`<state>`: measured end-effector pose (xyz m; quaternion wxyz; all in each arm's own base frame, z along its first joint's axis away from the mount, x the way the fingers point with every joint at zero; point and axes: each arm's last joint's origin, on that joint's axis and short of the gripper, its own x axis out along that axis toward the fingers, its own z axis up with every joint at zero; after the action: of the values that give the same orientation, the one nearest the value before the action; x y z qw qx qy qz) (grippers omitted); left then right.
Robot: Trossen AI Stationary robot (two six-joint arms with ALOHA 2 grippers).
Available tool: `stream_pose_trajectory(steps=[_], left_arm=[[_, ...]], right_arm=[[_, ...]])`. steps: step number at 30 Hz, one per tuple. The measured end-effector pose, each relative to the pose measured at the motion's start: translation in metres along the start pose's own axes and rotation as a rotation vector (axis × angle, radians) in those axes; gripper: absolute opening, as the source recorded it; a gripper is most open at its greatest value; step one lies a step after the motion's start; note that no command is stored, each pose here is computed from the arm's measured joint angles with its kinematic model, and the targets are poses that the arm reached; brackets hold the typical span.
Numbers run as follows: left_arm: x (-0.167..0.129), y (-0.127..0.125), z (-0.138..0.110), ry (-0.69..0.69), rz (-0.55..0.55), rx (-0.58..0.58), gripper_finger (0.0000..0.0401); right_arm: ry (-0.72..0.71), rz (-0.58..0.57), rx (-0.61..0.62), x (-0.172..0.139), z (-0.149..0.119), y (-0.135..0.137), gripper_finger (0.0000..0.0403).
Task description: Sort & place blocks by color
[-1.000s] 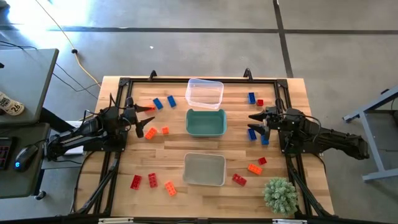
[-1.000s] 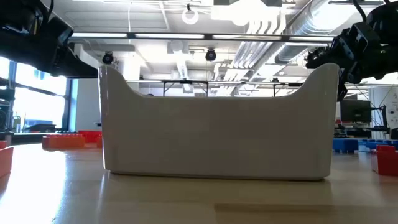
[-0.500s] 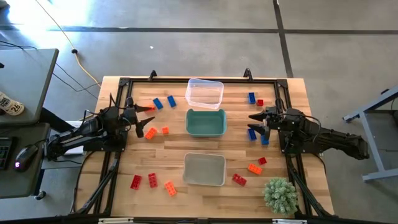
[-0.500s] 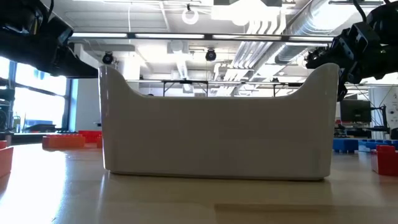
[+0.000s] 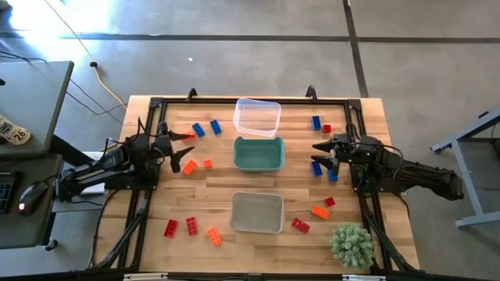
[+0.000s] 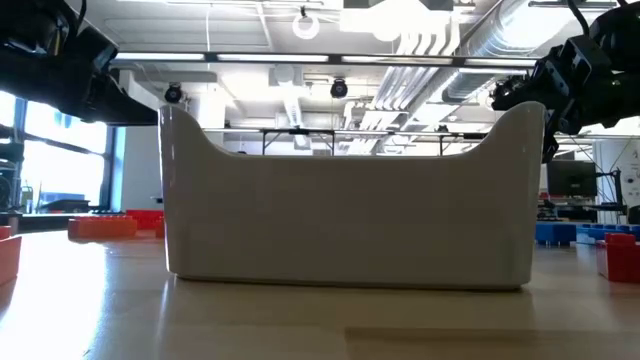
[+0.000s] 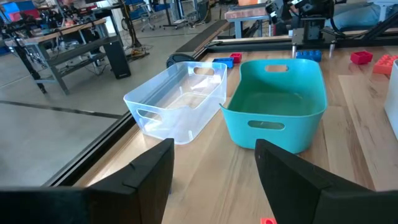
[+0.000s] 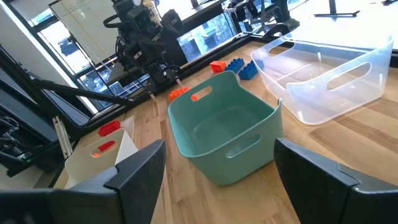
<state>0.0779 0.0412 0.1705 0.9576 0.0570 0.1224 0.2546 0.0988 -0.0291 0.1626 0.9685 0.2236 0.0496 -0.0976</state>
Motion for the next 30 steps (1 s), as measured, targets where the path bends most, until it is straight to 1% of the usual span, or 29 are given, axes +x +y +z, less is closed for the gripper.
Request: stream_pose_trajectory(steps=[8,13,16,19,25,30], left_arm=[[0.0,0.0,0.0,0.0,0.0,0.0,0.0213],[0.0,0.0,0.0,0.0,0.0,0.0,0.0213],[0.0,0.0,0.0,0.0,0.001,0.002,0.0213],[0.0,0.001,0.0,0.004,0.019,0.047,0.0213],[0.0,0.001,0.0,0.005,0.024,0.054,0.0213],[0.0,0.001,0.0,0.005,0.024,0.052,0.0213]], right_arm=[[-0.001,-0.003,0.0,0.0,0.0,0.0,0.0287],[-0.033,-0.08,0.004,0.0,0.001,-0.002,0.0287],[-0.049,-0.104,0.05,0.0,0.001,-0.003,0.0287],[-0.068,-0.083,0.102,0.0,0.003,-0.002,0.0287],[-0.159,-0.037,0.231,-0.001,0.012,0.002,0.0287],[-0.352,-0.013,0.254,-0.005,0.027,0.007,0.0287]])
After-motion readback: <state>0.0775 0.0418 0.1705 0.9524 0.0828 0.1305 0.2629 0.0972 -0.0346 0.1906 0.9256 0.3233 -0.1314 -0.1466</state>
